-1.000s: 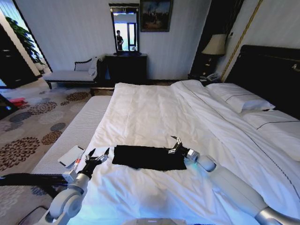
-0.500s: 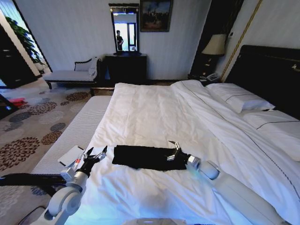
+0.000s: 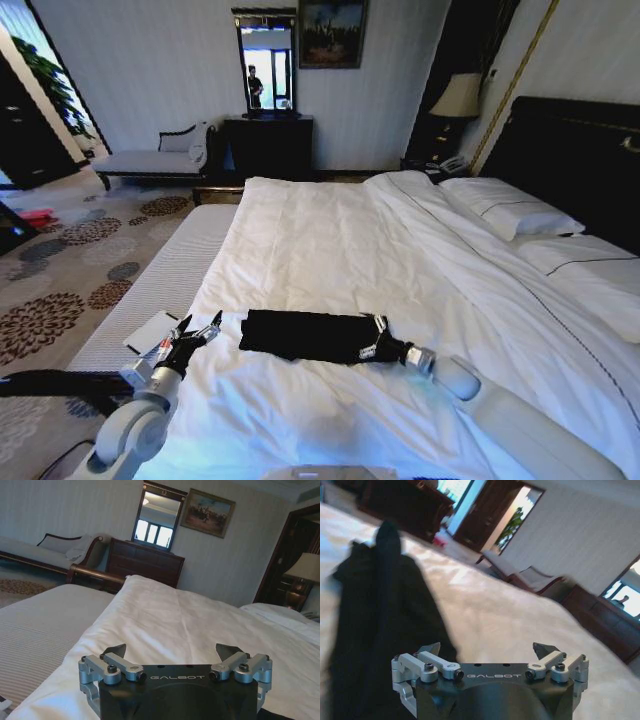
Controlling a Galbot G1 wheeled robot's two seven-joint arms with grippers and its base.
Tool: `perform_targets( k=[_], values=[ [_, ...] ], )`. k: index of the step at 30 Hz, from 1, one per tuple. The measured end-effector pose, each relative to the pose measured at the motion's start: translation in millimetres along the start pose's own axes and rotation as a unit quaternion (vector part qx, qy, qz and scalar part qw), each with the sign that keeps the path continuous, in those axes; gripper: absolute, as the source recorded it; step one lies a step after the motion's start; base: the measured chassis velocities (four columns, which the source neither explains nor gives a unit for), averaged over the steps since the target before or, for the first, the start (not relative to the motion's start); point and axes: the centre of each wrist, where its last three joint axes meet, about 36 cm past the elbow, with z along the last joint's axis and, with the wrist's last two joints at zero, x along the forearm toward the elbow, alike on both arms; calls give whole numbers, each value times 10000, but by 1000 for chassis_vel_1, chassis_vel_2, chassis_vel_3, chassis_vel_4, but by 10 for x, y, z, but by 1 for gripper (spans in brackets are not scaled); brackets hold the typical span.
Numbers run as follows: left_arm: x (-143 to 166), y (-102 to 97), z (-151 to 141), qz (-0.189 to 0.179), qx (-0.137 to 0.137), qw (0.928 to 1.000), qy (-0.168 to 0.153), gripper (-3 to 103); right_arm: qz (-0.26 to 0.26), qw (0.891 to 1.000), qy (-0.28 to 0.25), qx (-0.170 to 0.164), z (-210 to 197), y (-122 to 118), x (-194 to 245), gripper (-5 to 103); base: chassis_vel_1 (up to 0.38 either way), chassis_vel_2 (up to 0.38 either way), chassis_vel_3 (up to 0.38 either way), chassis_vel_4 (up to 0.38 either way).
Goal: Fold the clothes on the bed.
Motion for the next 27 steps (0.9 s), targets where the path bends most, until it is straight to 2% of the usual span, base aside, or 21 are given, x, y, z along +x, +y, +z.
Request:
perform_targets(
  k=[3,6,7,11,14,18,19,22,27],
  values=[
    [37,-4,-15,-16,-9,10000,-9,100,59,10000,-24,-77,6,-68,-108,100,0,0,0,0],
    [132,-6,-55,-54,-30,10000,-17,100,-31,9998,12,-217,138,-54,-410,100,0,0,0,0],
    [132,-6,-55,-54,-30,10000,-17,100,-31,9998,12,-217,138,-54,-410,100,0,0,0,0],
    [297,-34,-169,-76,-70,9999,-67,100,-155,9997,-97,-187,170,-105,-905,100,0,0,0,0],
    [393,-48,-209,-42,-125,9999,-78,100,-233,9993,-191,-201,129,-85,-1118,100,0,0,0,0],
    [560,-143,-256,93,-190,9997,-98,100,-467,9982,-243,-289,108,120,-1382,100,0,0,0,0],
    [560,-143,-256,93,-190,9997,-98,100,-467,9982,-243,-289,108,120,-1382,100,0,0,0,0],
    [632,-211,-299,173,-227,9995,-163,100,-658,9967,-262,-389,87,358,-1442,100,0,0,0,0],
    [661,-266,-356,240,-267,9990,-264,100,-802,9949,-384,-484,-40,588,-1468,100,0,0,0,0]
  ],
)
